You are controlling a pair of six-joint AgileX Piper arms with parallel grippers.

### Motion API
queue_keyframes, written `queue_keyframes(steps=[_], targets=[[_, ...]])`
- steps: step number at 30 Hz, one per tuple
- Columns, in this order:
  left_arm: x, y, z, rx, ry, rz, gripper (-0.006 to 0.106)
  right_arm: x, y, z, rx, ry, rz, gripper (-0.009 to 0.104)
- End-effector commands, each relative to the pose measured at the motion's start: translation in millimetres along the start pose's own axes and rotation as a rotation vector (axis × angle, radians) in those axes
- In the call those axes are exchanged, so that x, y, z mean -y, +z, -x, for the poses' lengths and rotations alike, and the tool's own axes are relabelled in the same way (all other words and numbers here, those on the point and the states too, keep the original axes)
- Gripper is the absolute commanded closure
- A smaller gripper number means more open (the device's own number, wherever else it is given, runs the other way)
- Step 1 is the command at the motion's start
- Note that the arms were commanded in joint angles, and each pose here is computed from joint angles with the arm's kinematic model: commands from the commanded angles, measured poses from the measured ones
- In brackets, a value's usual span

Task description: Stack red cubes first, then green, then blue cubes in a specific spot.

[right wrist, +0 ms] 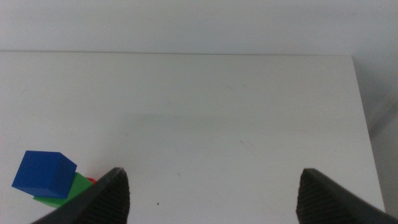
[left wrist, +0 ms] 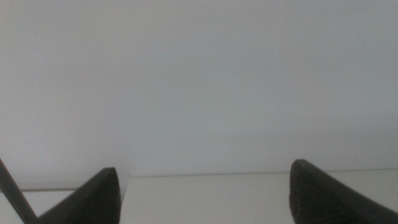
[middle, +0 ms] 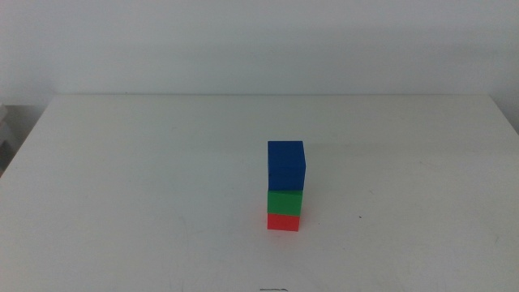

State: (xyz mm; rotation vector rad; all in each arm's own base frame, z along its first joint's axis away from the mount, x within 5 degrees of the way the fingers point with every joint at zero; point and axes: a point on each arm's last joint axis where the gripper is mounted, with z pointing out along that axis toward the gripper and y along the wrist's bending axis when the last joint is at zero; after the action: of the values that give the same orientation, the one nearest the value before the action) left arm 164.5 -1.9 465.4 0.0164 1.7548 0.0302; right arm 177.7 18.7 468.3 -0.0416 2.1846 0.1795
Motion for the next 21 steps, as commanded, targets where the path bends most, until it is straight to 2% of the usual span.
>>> queue_keyframes(steps=[1, 7, 12, 16, 21], targets=[[-0.6, -8.2, 15.8, 0.118, -0.011, 0.0, 0.008, -0.1, -10.0, 9.1, 0.096, -0.009, -0.004, 0.006], [0.0, -0.1, 13.8, 0.098, -0.009, -0.001, 0.008, 0.4, -11.8, 8.8, 0.101, -0.014, -0.011, 0.006], [1.3, -3.7, 7.4, 0.101, -0.035, -0.017, 0.008, 7.0, -20.8, 8.5, 0.149, -0.062, -0.094, 0.006], [6.7, -25.5, -22.4, 0.135, -0.169, -0.091, 0.008, 11.2, -31.0, -8.8, 0.269, -0.106, -0.14, 0.006], [6.0, -50.4, -83.3, 0.134, -0.164, -0.083, 0.008, 13.7, -19.6, -55.1, 0.412, -0.105, -0.117, 0.006]])
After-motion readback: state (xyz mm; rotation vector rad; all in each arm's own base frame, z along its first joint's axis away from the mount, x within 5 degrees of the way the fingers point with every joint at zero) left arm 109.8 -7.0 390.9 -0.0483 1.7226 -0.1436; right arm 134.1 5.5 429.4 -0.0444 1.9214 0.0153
